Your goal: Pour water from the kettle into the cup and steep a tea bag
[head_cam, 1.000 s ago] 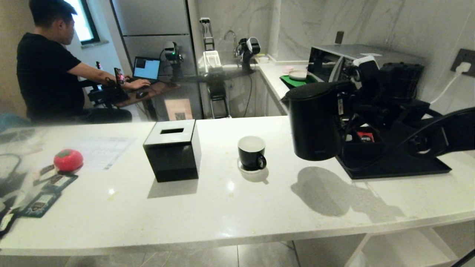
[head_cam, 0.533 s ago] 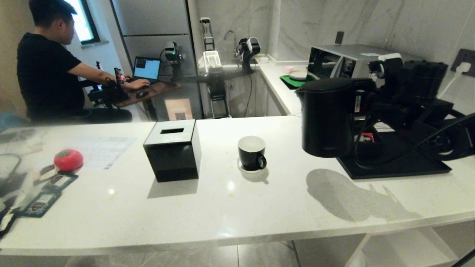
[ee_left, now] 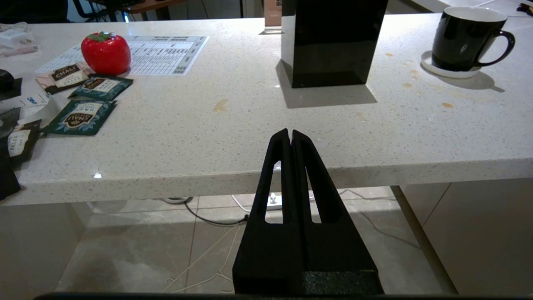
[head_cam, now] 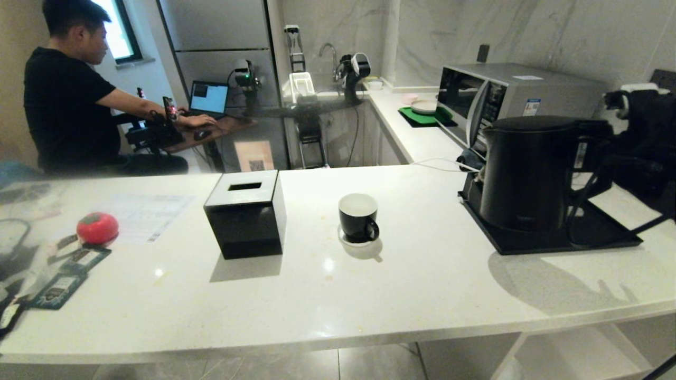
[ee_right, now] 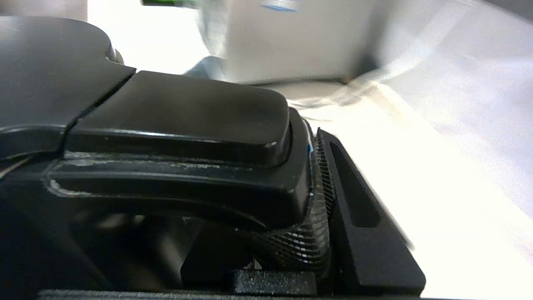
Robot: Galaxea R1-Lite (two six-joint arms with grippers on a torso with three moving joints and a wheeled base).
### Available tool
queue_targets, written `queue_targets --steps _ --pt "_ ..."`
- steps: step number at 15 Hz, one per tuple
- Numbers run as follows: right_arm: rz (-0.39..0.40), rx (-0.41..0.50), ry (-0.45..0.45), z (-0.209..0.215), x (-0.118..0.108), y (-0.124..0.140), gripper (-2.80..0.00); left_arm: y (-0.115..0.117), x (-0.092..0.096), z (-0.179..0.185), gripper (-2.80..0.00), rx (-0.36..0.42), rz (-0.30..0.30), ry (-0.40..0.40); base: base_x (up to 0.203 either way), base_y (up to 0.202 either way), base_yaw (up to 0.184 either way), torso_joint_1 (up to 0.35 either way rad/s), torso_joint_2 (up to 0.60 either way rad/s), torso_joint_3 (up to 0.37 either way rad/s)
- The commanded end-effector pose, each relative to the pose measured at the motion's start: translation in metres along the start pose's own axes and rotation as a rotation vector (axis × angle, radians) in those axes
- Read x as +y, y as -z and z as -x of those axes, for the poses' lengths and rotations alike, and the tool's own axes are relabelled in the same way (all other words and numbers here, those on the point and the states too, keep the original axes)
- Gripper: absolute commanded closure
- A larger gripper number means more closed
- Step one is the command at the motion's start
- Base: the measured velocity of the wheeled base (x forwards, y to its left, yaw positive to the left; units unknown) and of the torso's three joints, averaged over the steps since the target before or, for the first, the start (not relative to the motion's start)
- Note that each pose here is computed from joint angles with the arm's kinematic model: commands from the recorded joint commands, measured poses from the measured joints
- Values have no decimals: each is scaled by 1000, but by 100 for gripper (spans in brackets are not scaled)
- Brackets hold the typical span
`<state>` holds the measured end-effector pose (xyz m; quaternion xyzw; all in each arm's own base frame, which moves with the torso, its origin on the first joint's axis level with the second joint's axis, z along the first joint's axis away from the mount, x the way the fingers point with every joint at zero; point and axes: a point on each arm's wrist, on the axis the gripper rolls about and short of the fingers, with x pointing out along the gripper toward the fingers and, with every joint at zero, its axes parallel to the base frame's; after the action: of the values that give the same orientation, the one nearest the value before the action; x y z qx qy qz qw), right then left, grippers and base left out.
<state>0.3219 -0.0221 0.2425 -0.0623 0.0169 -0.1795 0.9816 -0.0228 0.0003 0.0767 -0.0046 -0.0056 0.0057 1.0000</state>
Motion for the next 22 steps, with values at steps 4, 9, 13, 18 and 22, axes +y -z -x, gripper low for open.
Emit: queue_targets --steps 4,9,13,18,22 --pt "1 41 187 21 -64 11 0 0 0 0 0 -1 1 -1 0 0 0 0 0 0" --pt "-29 60 293 23 -93 20 0 0 0 0 0 -1 1 -1 0 0 0 0 0 0" --pt "-32 83 356 17 -111 28 0 0 0 0 0 -1 0 -1 0 0 0 0 0 0" --pt "-39 82 426 2 -131 43 0 0 0 0 0 -1 0 -1 0 0 0 0 0 0" --pt "-45 72 453 -18 -140 63 0 0 0 0 0 -1 1 -1 0 0 0 0 0 0"
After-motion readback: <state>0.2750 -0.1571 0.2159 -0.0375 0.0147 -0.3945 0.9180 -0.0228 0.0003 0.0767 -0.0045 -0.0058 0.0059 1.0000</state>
